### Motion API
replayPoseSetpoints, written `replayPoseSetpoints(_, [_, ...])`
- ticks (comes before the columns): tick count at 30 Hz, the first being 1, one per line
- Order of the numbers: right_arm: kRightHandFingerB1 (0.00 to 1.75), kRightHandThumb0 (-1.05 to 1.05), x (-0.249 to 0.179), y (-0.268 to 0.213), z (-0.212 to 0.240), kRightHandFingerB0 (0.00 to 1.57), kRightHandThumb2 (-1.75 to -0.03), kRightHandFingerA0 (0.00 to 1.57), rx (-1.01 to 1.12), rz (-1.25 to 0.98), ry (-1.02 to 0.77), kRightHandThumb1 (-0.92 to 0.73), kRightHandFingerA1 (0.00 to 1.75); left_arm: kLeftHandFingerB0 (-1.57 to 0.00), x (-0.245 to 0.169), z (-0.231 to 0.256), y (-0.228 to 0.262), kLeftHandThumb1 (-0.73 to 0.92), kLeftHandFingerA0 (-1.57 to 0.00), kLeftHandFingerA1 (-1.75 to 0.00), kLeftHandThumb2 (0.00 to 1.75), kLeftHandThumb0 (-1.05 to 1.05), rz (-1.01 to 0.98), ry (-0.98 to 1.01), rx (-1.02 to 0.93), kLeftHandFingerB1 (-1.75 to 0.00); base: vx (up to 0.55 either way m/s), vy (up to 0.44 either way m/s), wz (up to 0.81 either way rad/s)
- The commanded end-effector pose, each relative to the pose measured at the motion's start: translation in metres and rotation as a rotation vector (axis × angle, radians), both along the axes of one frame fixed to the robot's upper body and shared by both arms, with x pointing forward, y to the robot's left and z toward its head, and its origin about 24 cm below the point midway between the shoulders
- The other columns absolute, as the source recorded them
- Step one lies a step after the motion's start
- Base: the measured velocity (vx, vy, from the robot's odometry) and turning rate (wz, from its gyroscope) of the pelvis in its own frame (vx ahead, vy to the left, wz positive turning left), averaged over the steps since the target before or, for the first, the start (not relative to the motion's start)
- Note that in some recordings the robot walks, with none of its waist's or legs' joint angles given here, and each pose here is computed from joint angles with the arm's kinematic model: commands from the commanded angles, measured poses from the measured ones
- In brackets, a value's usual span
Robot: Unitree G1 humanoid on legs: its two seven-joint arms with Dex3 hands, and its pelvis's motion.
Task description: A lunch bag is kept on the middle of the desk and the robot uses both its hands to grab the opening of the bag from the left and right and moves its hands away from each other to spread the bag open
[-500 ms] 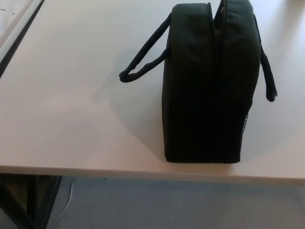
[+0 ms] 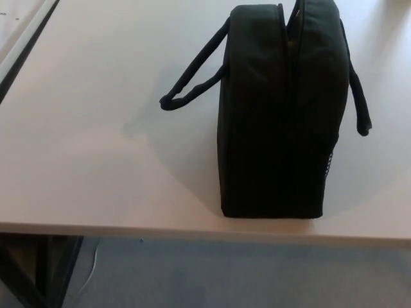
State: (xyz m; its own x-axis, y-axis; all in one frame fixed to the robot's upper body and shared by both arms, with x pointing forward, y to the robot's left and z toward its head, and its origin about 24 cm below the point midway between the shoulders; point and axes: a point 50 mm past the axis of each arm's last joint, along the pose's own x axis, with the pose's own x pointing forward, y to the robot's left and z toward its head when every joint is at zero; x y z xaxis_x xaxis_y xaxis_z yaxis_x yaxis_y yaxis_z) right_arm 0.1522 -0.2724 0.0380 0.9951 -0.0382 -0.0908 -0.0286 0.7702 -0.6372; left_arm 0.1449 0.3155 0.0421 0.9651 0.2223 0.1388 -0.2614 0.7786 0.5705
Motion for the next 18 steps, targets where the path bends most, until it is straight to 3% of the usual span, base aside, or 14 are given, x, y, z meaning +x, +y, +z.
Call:
replayPoseSetpoints(1, [0.49,-0.06,0.096,-0.028,0.166,0.15,-0.8,0.49,-0.387,0.021,-0.713,-0.31,0.63,-0.14,0.074,0.191,0.01,0.36,-0.31,-0.56,0.85,0.04,-0.119,-0.786,0.598,-0.49,0.0,0.0,0.0])
replayPoseSetpoints(2, [0.3,-0.12,0.111,-0.031,0.181,0.26,-0.52,0.74,-0.419,0.016,-0.752,-0.48,0.6,-0.16,0.087,0.211,0.009,0.35,-0.34,-0.57,0.84,0.07,-0.109,-0.825,0.644,-0.49,0.0,0.0,0.0])
replayPoseSetpoints(4, [0.32,-0.16,0.132,-0.034,0.204,0.28,-0.55,0.82,-0.463,0.018,-0.791,-0.47,0.62,-0.17,0.104,0.241,0.006,0.34,-0.36,-0.58,0.84,0.1,-0.087,-0.859,0.741,-0.49,0.0,0.0,0.0])
replayPoseSetpoints(5, [0.31,-0.17,0.139,-0.033,0.212,0.28,-0.55,0.4,-0.484,0.026,-0.801,-0.47,0.38,-0.3,0.11,0.249,0.004,0.5,-0.55,-0.45,0.59,0.2,-0.08,-0.875,0.77,-0.33,0.0,0.0,0.0])
replayPoseSetpoints(6, [0.33,-0.29,0.156,-0.028,0.231,0.27,-0.59,0.3,-0.558,0.032,-0.817,-0.46,0.35,-0.12,0.126,0.269,-0.003,0.38,-0.28,-0.54,0.86,0.02,-0.053,-0.891,0.862,-0.48,0.0,0.0,0.0])
replayPoseSetpoints(8, [0.35,-0.34,0.176,-0.019,0.26,0.25,-0.6,0.33,-0.69,0.02,-0.829,-0.43,0.38,-0.12,0.145,0.3,-0.012,0.39,-0.24,-0.52,0.87,0.0,0.008,-0.91,1.053,-0.48,0.0,0.0,0.0])
replayPoseSetpoints(9, [0.3,-0.34,0.182,-0.015,0.267,0.24,-0.55,0.48,-0.737,0.01,-0.807,-0.5,0.37,-0.1,0.15,0.307,-0.017,0.39,-0.24,-0.52,0.87,-0.04,0.018,-0.917,1.085,-0.48,0.0,0.0,0.0])
replayPoseSetpoints(11, [0.3,-0.36,0.195,-0.007,0.285,0.26,-0.55,0.52,-0.831,-0.007,-0.75,-0.49,0.37,-0.13,0.162,0.322,-0.033,0.37,-0.27,-0.53,0.85,-0.04,0.019,-0.926,1.097,-0.49,0.0,0.0,0.0])
replayPoseSetpoints(12, [0.32,-0.35,0.199,-0.002,0.293,0.3,-0.58,0.76,-0.856,0.006,-0.75,-0.49,0.46,-0.27,0.17,0.329,-0.043,0.56,-0.43,-0.34,0.56,-0.08,0.019,-0.927,1.105,-0.32,0.0,0.0,0.0])
replayPoseSetpoints(13, [0.31,-0.32,0.204,0.005,0.296,0.29,-0.55,0.44,-0.889,0.036,-0.727,-0.47,0.35,-0.11,0.179,0.329,-0.053,0.41,-0.26,-0.54,0.89,-0.04,0.019,-0.925,1.171,-0.48,0.0,0.0,0.0])
replayPoseSetpoints(15, [0.31,-0.32,0.212,0.015,0.299,0.3,-0.55,0.43,-0.936,0.088,-0.675,-0.49,0.35,-0.11,0.193,0.325,-0.066,0.43,-0.21,-0.51,0.9,-0.02,0.011,-0.918,1.302,-0.48,0.0,0.0,0.0])
replayPoseSetpoints(16, [0.32,-0.34,0.217,0.022,0.298,0.35,-0.55,0.48,-0.957,0.128,-0.635,-0.49,0.37,-0.22,0.201,0.319,-0.071,0.62,-0.31,-0.32,0.59,-0.01,0.01,-0.889,1.343,-0.33,0.0,0.0,0.0])
replayPoseSetpoints(18, [0.33,-0.36,0.225,0.035,0.294,0.4,-0.55,0.52,-1.045,0.195,-0.593,-0.48,0.37,-0.22,0.215,0.309,-0.082,0.59,-0.29,-0.31,0.58,0.0,0.015,-0.856,1.399,-0.33,0.0,0.0,0.0])
